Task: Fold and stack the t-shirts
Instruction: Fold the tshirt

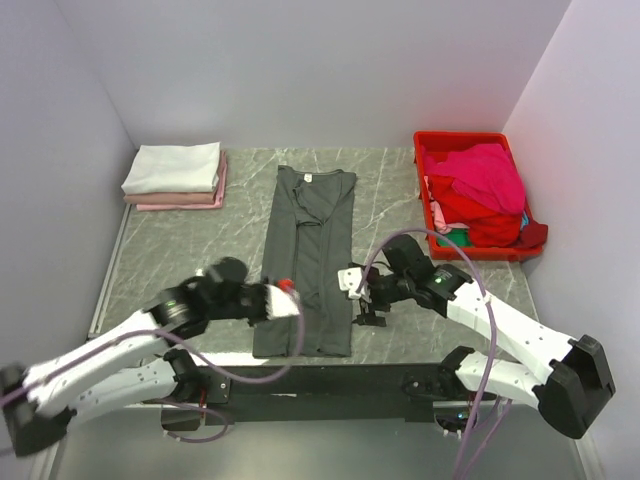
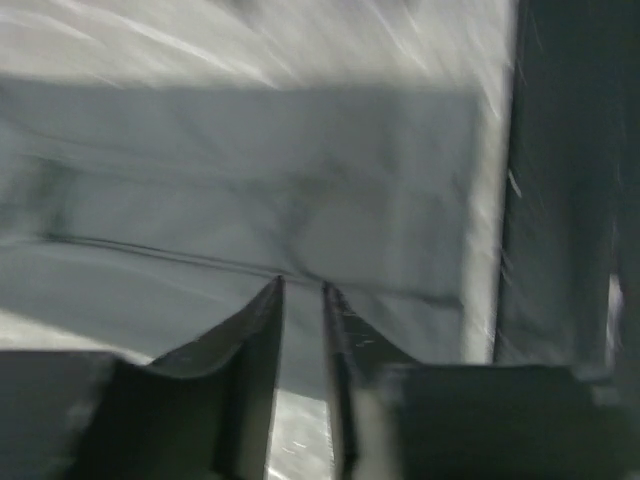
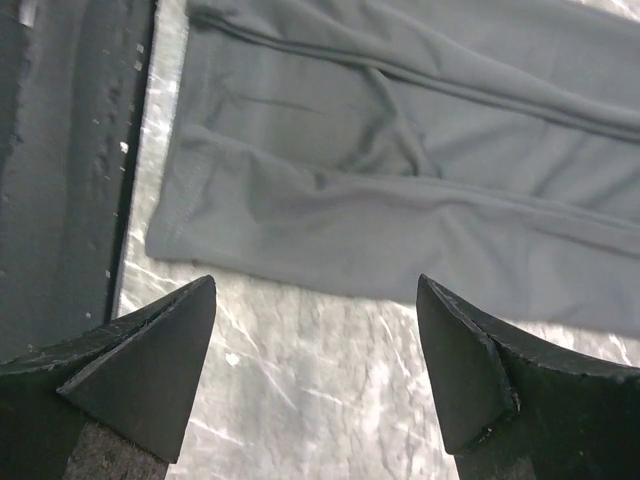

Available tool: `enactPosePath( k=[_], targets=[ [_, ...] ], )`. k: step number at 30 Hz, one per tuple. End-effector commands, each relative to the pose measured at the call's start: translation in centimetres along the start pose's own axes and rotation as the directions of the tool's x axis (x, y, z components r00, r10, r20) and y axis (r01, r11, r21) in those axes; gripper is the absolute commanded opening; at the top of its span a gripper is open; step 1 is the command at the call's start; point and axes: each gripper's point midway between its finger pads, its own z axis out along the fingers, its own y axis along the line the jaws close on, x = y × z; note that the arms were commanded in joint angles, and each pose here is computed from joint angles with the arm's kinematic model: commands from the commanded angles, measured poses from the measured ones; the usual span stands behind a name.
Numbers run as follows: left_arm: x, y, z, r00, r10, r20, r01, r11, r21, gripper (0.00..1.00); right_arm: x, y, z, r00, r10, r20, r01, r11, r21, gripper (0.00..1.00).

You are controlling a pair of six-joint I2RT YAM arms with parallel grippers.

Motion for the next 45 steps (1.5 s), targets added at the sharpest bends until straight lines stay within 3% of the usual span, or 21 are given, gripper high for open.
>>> enactPosePath(
  k=[1,5,10,18,24,30,38,43,45],
  targets=[
    [7.0,-4.2,1.9,0.947,0.109,-0.303,-0.065,0.986,0.151,0.26,0.0,-1.2,-0.9,1.0,-0.01,-0.007,0.01,0.999,0.042,0.87],
    [8.3,-7.7,3.0,0.922,0.191,-0.337,-0.097,0.956,0.276,0.23,0.6,-1.3,-0.6,0.999,0.026,-0.022,-0.025,0.999,0.027,0.87],
    [10.1,-10.2,3.7,0.908,0.235,-0.348,-0.104,0.929,0.355,0.29,1.1,-0.6,0.0,0.999,0.043,-0.031,-0.044,0.999,-0.022,0.87],
    [11.6,-11.1,4.1,0.885,0.254,-0.391,-0.093,0.918,0.387,0.32,1.3,-0.3,0.3,0.998,0.06,-0.035,-0.061,0.997,-0.05,0.86],
    [12.5,-9.8,4.4,0.858,0.259,-0.445,-0.115,0.939,0.325,0.44,1.9,-0.1,0.5,0.997,0.056,-0.054,-0.059,0.996,-0.062,0.86],
    [12.9,-9.5,4.5,0.857,0.255,-0.447,-0.127,0.947,0.296,0.49,2.0,0.3,0.4,0.998,0.031,-0.047,-0.034,0.997,-0.072,0.87],
    [14.0,-9.9,4.9,0.835,0.268,-0.48,-0.118,0.94,0.319,0.43,1.8,2.7,1.3,0.996,-0.086,-0.039,0.078,0.983,-0.169,0.86],
    [14.8,-9.1,5.1,0.808,0.276,-0.521,-0.138,0.948,0.289,0.18,1.8,4.3,2.4,0.979,-0.201,-0.025,0.192,0.962,-0.191,0.86],
    [15.0,-9.0,5.1,0.801,0.282,-0.528,-0.141,0.946,0.292,0.12,1.7,5.2,3.3,0.972,-0.235,-0.023,0.226,0.953,-0.203,0.86]
  ],
)
